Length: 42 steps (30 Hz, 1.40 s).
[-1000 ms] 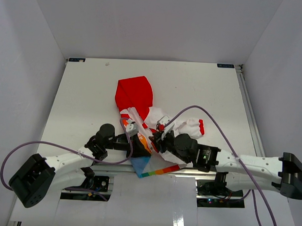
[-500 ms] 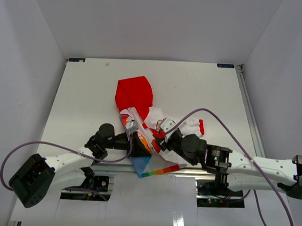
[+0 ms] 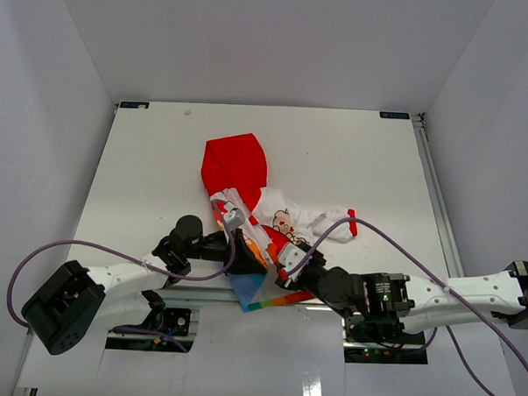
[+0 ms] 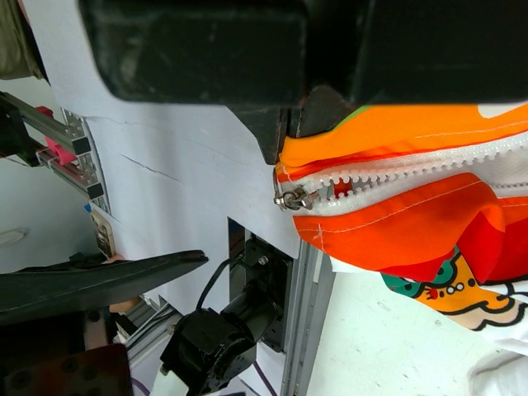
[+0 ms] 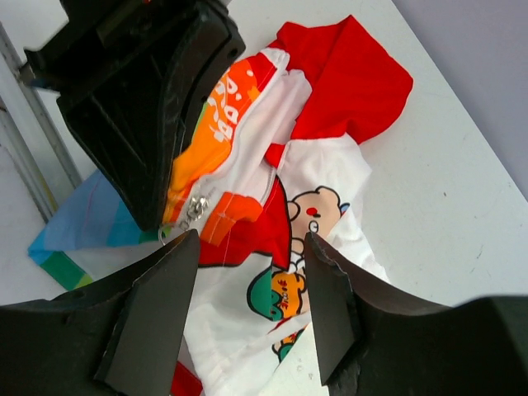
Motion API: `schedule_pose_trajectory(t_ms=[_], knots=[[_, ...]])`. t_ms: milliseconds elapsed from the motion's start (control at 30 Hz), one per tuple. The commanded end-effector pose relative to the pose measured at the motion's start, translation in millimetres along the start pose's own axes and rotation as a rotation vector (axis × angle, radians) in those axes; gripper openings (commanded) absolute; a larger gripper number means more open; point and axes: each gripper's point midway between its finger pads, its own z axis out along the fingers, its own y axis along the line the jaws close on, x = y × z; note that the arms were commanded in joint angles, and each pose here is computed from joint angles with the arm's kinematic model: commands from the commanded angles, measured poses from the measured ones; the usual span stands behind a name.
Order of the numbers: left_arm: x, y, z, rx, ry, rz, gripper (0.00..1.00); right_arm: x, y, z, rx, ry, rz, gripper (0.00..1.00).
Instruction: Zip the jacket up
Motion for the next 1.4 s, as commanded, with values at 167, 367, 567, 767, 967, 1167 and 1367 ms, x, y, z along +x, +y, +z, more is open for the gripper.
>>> schedule_pose_trajectory(t_ms=[167, 367, 567, 767, 967, 1167, 1367], knots=[[-12.8, -17.1, -1.5, 0.054, -0.047, 0.038, 0.0, 22.7, 11.1, -4.1, 0.0, -0.082, -0.073, 0.61], [-14.3, -22.5, -2.8, 0.073, -0.054, 0.041, 0.0, 26.4, 26.7, -0.3, -0.007, -0.1, -0.203, 0.59], [-13.2, -23.4, -1.9, 0.083, -0.044, 0.02, 0.0, 19.6, 35.2, 1.4, 0.02, -0.138, -0.311, 0.58], [-12.9, -24.1, -2.1, 0.087, -0.042, 0.011, 0.0, 17.8, 30.2, 7.3, 0.095, -0.119, -0.382, 0.57], [-12.2, -24.5, -2.0, 0.089, -0.038, 0.006, 0.0, 11.3, 26.2, 9.9, 0.146, -0.127, -0.41, 0.56], [-11.5, -24.2, -1.7, 0.09, -0.034, 0.002, 0.0, 6.6, 27.4, 10.1, 0.145, -0.151, -0.412, 0.55], [-11.2, -24.7, -2.0, 0.092, -0.034, 0.003, 0.0, 5.4, 25.7, 10.8, 0.169, -0.147, -0.426, 0.53]])
